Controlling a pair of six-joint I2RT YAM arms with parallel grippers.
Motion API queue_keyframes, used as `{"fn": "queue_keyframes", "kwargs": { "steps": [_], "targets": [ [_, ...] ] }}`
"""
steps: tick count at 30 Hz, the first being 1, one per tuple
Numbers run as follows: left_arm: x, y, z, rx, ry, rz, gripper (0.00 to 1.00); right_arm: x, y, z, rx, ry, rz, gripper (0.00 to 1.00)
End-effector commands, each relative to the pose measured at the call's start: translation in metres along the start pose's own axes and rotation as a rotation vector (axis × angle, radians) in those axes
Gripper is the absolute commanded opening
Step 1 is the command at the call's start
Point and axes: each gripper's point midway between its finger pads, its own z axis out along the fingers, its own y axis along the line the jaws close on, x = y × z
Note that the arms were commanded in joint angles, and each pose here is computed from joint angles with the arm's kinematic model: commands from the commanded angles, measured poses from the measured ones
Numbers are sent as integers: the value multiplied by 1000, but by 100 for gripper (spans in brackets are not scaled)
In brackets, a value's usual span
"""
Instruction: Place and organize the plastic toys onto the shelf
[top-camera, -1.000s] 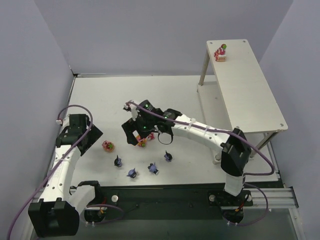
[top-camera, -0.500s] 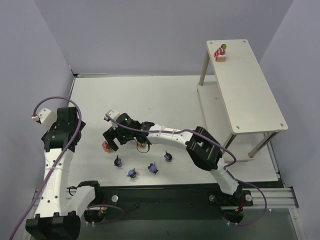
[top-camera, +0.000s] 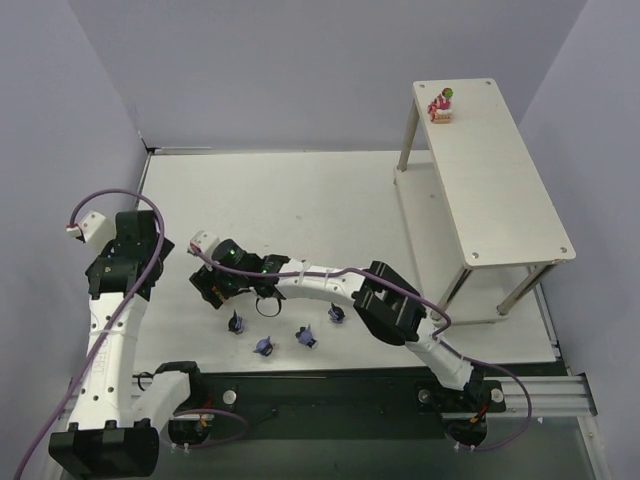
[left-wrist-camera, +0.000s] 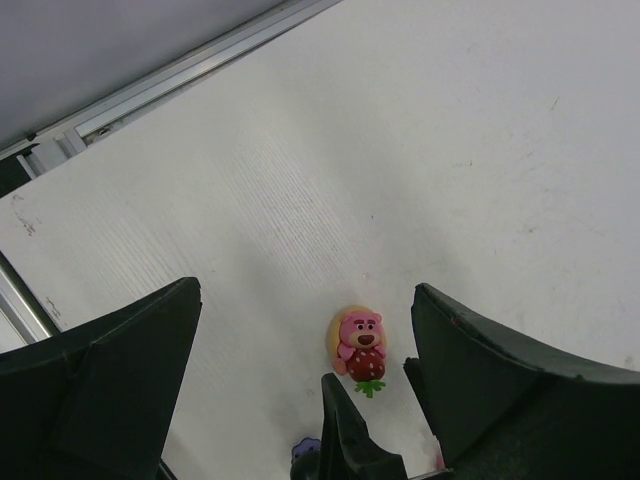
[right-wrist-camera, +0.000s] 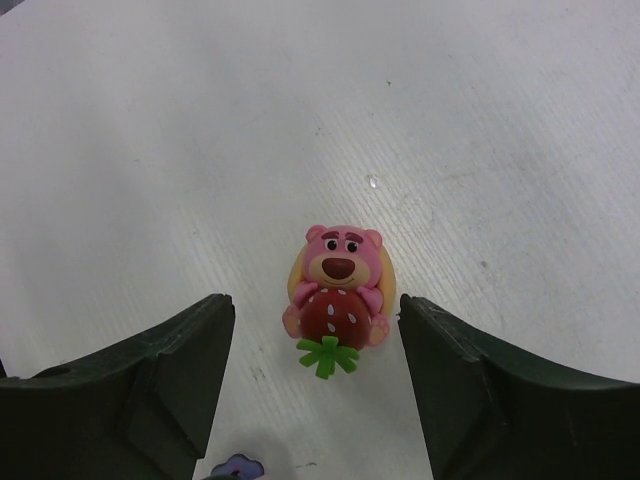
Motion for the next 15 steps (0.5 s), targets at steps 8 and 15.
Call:
{"fn": "queue_keyframes", "kwargs": {
  "steps": [8, 15],
  "targets": [
    [5, -11, -1, 56, 24, 15, 97, 2, -3, 11, 56, 8, -29, 58],
    [8, -10, -1, 61, 31, 24, 97, 12, -7, 13, 81, 27, -32, 42]
  ]
}}
